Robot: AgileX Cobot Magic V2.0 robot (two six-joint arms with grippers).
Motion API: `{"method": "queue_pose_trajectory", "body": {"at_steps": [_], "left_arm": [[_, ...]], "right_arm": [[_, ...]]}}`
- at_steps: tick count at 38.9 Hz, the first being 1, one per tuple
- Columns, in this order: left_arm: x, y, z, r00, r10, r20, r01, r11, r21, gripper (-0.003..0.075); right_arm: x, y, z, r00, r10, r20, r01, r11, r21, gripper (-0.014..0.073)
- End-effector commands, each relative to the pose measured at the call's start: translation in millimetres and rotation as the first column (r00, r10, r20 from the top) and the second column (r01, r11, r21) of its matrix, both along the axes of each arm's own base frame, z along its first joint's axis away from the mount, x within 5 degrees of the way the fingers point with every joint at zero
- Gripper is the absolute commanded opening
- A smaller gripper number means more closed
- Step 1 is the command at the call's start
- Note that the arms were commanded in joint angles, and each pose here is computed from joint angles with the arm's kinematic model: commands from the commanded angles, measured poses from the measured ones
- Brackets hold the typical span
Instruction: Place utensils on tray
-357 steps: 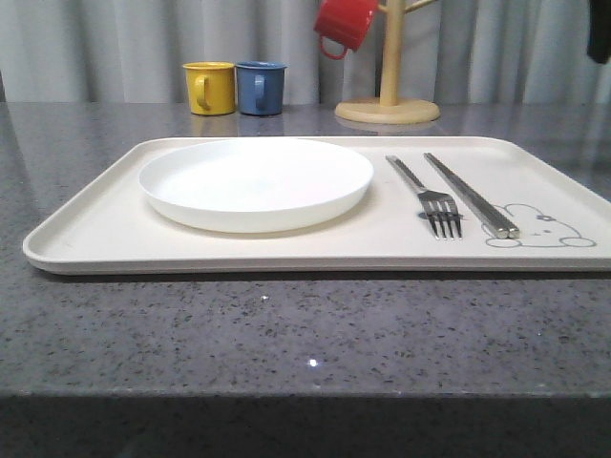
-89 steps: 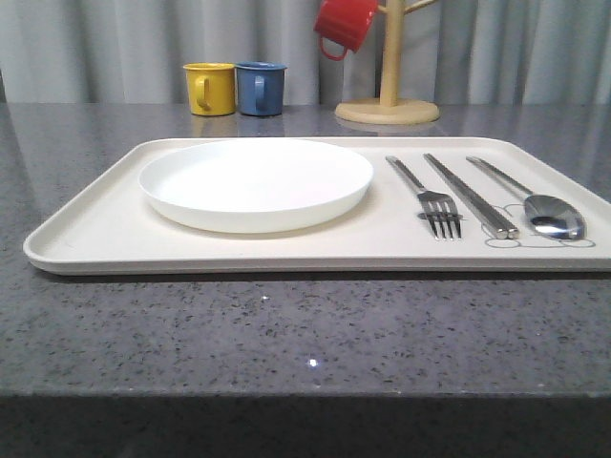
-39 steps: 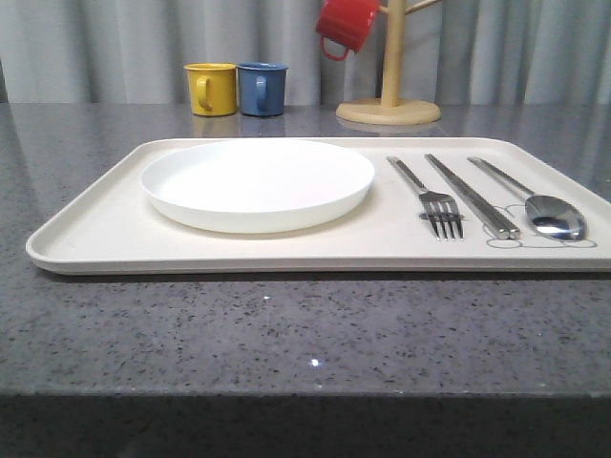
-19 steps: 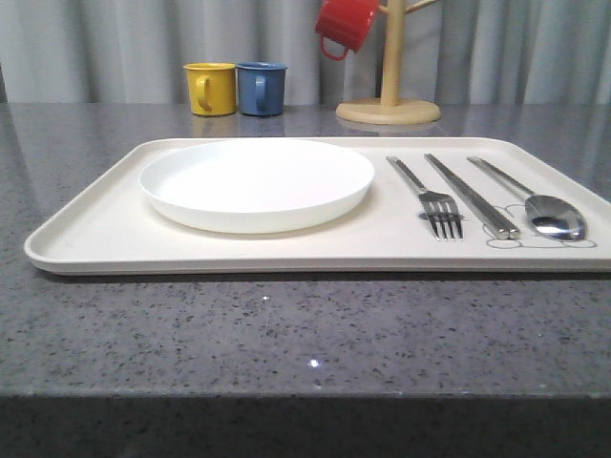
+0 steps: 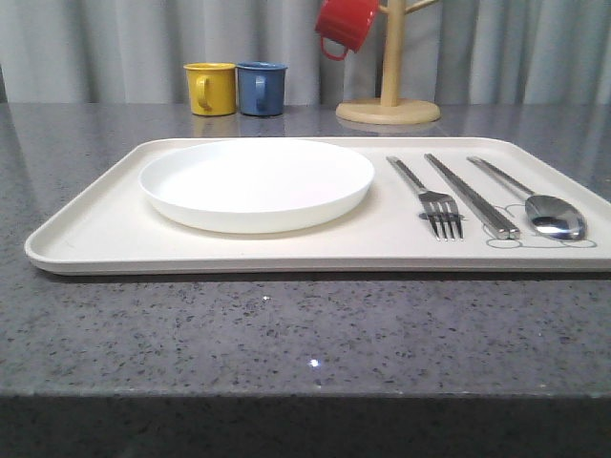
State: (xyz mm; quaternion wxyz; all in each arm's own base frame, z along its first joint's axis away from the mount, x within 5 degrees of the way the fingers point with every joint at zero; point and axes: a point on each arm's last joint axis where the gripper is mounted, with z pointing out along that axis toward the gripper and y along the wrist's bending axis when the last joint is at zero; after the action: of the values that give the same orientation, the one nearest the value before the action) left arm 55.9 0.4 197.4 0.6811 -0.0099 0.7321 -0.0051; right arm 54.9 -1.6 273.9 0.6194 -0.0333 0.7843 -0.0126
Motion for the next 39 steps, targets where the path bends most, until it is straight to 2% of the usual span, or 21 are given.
{"method": "queue_pose_trajectory", "body": {"at_steps": [1, 13, 16, 24, 30, 39], "left_arm": [[-1.4, -0.1, 8.0, 0.994, 0.0, 0.106, 0.002, 1.0, -0.017, -0.0018], [-1.4, -0.1, 8.0, 0.994, 0.0, 0.106, 0.002, 1.0, -0.017, -0.0018], [-1.4, -0.1, 8.0, 0.994, 0.0, 0.106, 0.002, 1.0, -0.017, -0.0018], [-1.4, -0.1, 8.0, 0.994, 0.0, 0.106, 0.002, 1.0, -0.017, -0.0018], [-1.4, -0.1, 8.0, 0.994, 0.0, 0.106, 0.002, 1.0, -0.017, -0.0018], [-1.2, -0.1, 7.9, 0.995, 0.0, 0.104, 0.001, 1.0, -0.017, -0.0018]], "right_arm": [[1.4, 0.2, 14.4, 0.996, 0.004, 0.094, -0.002, 1.0, -0.019, -0.0113], [1.6, 0.2, 14.0, 0.996, 0.005, 0.094, -0.003, 1.0, -0.019, -0.0113], [4.4, 1.9, 9.2, 0.991, 0.018, 0.129, -0.017, 1.0, -0.012, -0.0113], [5.8, 6.9, -34.6, 0.962, 0.051, 0.269, -0.068, 0.996, 0.053, -0.0113], [2.3, 4.0, -73.1, 0.967, -0.001, 0.256, -0.02, 0.996, 0.081, -0.0113], [0.5, 2.6, -77.9, 0.978, -0.028, 0.208, 0.01, 0.996, 0.083, -0.0113]]}}
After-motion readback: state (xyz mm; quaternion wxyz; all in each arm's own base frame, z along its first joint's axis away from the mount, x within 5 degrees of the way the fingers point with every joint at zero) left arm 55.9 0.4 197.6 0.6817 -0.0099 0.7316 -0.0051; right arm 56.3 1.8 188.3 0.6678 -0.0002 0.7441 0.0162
